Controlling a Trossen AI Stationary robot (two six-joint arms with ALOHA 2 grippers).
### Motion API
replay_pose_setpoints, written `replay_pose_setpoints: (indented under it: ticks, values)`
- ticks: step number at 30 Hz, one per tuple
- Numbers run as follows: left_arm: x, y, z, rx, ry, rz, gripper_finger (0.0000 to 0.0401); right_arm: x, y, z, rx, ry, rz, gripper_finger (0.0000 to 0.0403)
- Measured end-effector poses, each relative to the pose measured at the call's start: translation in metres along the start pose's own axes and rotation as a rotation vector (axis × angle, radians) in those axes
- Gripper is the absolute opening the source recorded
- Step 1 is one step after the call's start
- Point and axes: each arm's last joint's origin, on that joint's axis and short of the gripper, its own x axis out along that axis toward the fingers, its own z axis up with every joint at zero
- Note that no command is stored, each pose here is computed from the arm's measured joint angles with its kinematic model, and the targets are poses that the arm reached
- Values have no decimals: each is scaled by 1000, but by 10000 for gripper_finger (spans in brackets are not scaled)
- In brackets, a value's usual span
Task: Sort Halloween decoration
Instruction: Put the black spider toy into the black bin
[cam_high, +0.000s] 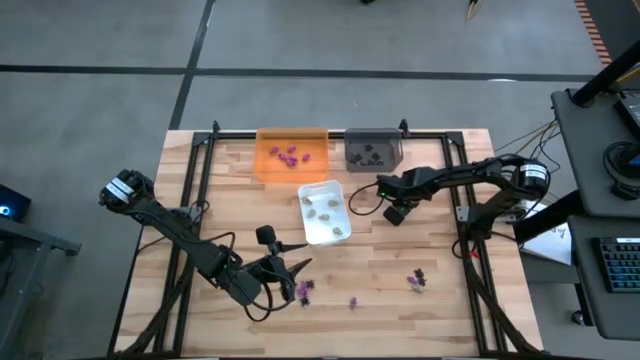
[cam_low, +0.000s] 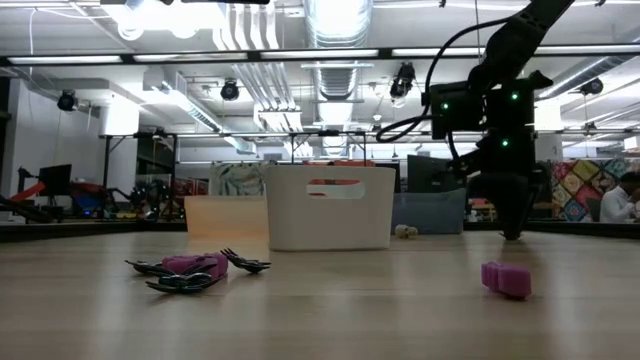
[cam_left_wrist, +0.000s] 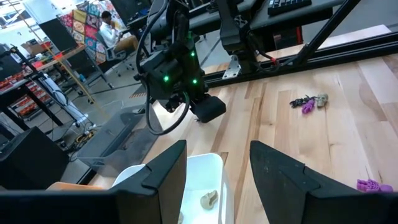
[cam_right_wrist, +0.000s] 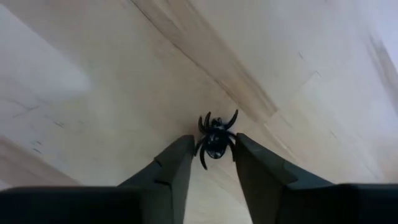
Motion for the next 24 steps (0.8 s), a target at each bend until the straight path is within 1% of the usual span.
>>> replay_pose_setpoints:
  ticks: [7,10,17,19,24]
  values:
    - [0,0,0,0,0,0,160,-3,-1,0,-18,-14,19,37]
    - [0,0,0,0,1,2,160,-5,-2,-1,-24,-24,14,14]
    - [1,1,0,-4,0,2,160,-17,-3,0,-30,-36,25,9]
    - [1,0,1,-11,-5,-21,160,-23,-4,1,-30,-44,31,9]
    - [2,-2,3,-28,-13,-115,160,-40,-6,-1,-36,-100,110,9]
